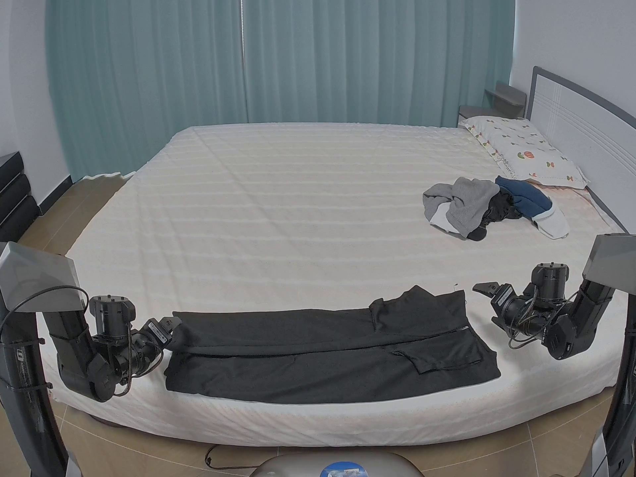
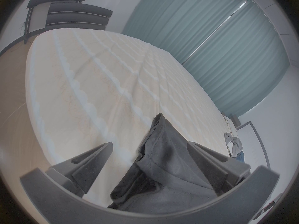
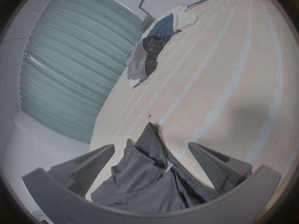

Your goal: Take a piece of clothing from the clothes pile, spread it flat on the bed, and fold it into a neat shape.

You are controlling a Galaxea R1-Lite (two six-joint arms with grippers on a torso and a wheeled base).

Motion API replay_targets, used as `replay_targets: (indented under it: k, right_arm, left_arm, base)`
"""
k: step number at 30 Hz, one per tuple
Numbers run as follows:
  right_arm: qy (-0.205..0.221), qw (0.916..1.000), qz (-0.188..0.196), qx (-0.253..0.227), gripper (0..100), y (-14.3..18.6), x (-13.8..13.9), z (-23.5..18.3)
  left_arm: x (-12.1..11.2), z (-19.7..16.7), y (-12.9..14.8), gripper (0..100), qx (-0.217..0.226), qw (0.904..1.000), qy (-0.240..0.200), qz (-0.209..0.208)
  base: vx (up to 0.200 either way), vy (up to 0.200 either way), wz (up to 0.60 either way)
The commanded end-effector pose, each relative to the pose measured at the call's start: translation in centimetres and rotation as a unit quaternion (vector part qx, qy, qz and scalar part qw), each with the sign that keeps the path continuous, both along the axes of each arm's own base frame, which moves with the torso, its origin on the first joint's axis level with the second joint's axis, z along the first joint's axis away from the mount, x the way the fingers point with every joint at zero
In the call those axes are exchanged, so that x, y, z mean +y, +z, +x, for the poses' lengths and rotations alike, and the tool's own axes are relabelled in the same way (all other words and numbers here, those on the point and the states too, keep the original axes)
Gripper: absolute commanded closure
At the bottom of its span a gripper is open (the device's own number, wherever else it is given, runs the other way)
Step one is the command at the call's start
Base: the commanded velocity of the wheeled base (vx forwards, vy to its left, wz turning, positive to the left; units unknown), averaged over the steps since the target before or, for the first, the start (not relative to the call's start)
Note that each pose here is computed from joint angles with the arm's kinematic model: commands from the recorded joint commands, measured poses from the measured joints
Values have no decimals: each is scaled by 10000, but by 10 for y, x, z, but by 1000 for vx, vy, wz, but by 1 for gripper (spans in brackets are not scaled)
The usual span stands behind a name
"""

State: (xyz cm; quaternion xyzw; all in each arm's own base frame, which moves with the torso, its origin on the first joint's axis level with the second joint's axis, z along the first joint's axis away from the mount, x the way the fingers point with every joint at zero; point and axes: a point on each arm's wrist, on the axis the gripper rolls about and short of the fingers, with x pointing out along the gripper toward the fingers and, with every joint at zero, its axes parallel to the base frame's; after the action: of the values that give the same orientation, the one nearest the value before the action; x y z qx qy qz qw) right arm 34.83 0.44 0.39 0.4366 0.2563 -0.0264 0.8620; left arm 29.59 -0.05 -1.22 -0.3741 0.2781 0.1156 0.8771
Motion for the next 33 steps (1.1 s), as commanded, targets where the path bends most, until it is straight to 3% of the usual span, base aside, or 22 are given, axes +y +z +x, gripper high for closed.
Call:
replay_targets:
  k: [1, 9, 13, 16, 21, 27, 33]
  right_arm:
    - [2, 10000, -2, -6, 0, 1, 0, -1]
    - [9, 10000, -2, 10, 0, 2, 1, -3]
    - [9, 10000, -2, 48, 0, 1, 1, -6]
    - [24, 10000, 1, 71, 0, 0, 1, -6]
    - [47, 9999, 1, 94, 0, -1, 3, -7]
    - [24, 9999, 1, 102, 0, -1, 1, -8]
    - [31, 9999, 1, 109, 0, -1, 2, -8]
  left_arm:
    - [0, -2, 1, 0, 9, 10000, -7, 5]
    - [0, -5, 25, 0, -329, 9994, -115, -30]
    - [-1, -5, 28, 0, -357, 9986, -377, -76]
    - [0, -2, 24, 0, -128, 9952, -940, 240]
    - [13, 27, 23, 0, 166, 9910, -1190, 592]
    - [9, 44, 27, 0, 525, 9836, -1702, 279]
    - [8, 50, 10, 0, 670, 9783, -1915, 408]
  base:
    - [0, 0, 0]
    - [0, 0, 0]
    - [0, 0, 0]
    - [0, 0, 0]
    - [0, 0, 0]
    - [0, 0, 0]
    - [0, 0, 0]
